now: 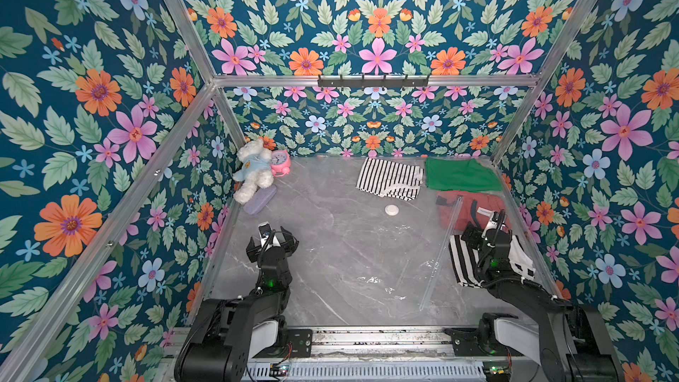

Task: Take the tank top out of the vacuum bag
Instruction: Reset both arms

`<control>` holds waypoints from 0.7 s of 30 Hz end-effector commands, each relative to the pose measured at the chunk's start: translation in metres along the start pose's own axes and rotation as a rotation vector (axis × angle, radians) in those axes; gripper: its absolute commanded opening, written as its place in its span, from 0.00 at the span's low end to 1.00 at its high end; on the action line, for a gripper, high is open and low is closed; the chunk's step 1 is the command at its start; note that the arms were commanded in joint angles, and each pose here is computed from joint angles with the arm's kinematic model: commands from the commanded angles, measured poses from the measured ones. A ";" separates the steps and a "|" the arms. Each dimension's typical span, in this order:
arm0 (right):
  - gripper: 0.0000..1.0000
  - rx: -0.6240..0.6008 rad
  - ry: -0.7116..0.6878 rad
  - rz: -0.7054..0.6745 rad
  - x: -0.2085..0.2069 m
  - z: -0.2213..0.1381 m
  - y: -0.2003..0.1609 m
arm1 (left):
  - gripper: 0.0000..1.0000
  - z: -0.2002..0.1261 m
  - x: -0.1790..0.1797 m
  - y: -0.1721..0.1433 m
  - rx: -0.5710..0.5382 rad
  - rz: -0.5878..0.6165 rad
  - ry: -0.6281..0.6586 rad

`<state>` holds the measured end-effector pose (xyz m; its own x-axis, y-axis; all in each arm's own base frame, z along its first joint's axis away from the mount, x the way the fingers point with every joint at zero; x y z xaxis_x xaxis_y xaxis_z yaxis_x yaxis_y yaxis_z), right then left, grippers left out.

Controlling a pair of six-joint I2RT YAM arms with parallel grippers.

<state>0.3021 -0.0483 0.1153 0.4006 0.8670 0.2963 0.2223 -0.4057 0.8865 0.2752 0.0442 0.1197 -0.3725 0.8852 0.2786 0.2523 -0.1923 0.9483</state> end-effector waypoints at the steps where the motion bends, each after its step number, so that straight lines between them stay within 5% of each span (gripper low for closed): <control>1: 0.99 -0.089 0.132 0.035 0.019 0.000 0.021 | 0.99 0.004 -0.016 0.041 -0.195 -0.091 -0.126; 12: 0.99 0.005 0.358 -0.001 0.041 0.024 -0.004 | 0.99 0.021 -0.038 0.031 -0.228 -0.008 -0.195; 14: 0.99 0.094 0.328 -0.015 0.041 0.032 -0.009 | 0.99 0.031 -0.047 0.026 -0.166 0.023 -0.227; 18: 0.99 0.085 0.304 -0.050 0.046 0.033 -0.010 | 0.99 0.065 -0.057 0.022 -0.039 0.023 -0.295; 21: 0.99 0.066 0.302 -0.059 0.047 0.033 -0.010 | 1.00 0.064 -0.055 0.022 -0.048 0.028 -0.281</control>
<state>0.3479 -0.0129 0.1084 0.1039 0.9202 0.3773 0.3077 -0.3905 0.8677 0.3592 0.0245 0.1294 -0.1614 0.9510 0.2637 0.1653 -0.2374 0.9572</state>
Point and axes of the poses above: each gripper's point midway between its finger pads, its own z axis out along the fingers, its own x axis along the line the jaws close on, y = z × x, the point moved 3 cm from there along -z, back along the fingers, and after that the axes turned 14 degrees about z, right-handed, at the moved point
